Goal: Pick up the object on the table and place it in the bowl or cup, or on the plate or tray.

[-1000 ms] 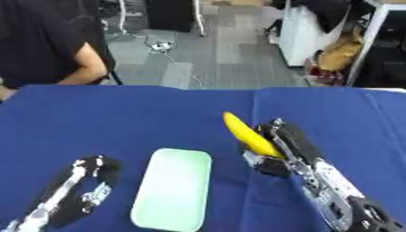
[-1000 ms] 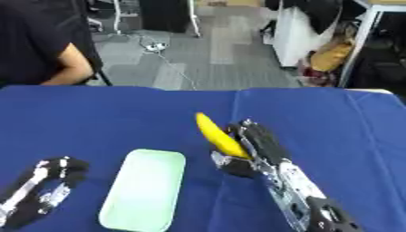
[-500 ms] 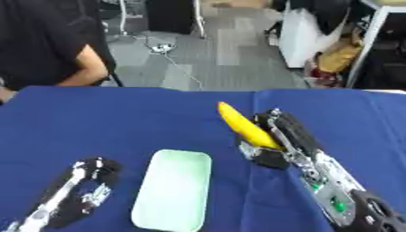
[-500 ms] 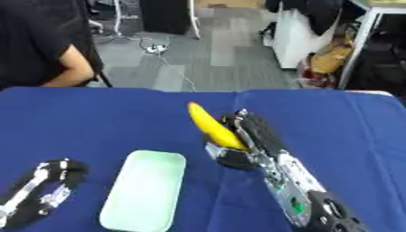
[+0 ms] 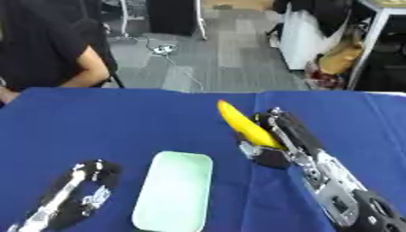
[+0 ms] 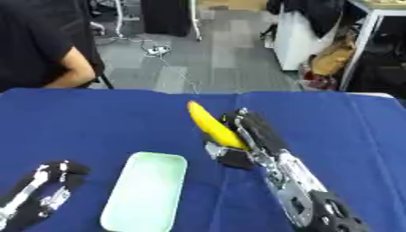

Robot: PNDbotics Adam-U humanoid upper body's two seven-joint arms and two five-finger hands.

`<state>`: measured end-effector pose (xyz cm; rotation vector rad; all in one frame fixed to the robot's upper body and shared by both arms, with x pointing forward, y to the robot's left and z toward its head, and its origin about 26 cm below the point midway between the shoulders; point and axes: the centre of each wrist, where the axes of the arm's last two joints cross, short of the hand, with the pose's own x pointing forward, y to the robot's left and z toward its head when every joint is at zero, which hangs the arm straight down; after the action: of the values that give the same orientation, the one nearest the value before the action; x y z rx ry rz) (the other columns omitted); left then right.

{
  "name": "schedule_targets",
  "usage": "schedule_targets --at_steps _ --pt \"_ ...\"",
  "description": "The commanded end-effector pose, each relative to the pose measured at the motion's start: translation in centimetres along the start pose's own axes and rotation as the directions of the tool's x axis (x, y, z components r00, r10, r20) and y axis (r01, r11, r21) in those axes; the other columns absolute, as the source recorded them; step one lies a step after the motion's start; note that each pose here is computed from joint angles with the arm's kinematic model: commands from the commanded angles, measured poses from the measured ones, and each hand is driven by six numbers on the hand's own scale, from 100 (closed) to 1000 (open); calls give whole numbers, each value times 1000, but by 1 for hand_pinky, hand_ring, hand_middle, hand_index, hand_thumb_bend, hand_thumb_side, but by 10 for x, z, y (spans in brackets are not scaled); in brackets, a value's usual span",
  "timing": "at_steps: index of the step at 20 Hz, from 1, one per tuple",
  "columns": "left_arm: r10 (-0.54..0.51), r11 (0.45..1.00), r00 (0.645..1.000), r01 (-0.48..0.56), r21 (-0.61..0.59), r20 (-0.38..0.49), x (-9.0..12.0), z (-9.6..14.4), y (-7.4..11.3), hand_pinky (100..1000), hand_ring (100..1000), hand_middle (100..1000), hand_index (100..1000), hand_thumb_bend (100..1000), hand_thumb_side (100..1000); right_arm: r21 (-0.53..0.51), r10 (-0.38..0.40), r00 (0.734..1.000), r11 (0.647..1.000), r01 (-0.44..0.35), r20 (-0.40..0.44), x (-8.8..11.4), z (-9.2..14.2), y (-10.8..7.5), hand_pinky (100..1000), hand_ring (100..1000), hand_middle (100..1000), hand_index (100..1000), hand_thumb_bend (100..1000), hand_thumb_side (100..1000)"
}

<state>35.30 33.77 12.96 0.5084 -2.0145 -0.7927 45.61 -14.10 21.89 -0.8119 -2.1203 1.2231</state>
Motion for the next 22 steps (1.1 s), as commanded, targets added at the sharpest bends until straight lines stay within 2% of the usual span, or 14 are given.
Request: schedule_targets --at_steps 1,7,11,22 --pt "-29 1000 999 29 8 14 2 -1 10 519 613 620 760 100 876 -38 14 997 999 -12 71 15 -13 -19 100 103 185 375 100 644" --pt "-20 1000 1000 20 -4 20 2 -3 7 519 613 620 760 100 877 -46 -3 986 999 11 168 46 -29 -25 100 105 184 375 100 644" --pt "-9 1000 999 10 -15 38 6 -8 4 519 613 620 761 100 878 -50 -15 980 998 25 197 59 -38 -26 100 104 185 375 100 644" --pt "0 1000 999 0 -19 49 8 -11 2 520 613 620 761 100 880 -35 -38 975 998 46 218 70 -43 -16 100 101 186 376 100 643"
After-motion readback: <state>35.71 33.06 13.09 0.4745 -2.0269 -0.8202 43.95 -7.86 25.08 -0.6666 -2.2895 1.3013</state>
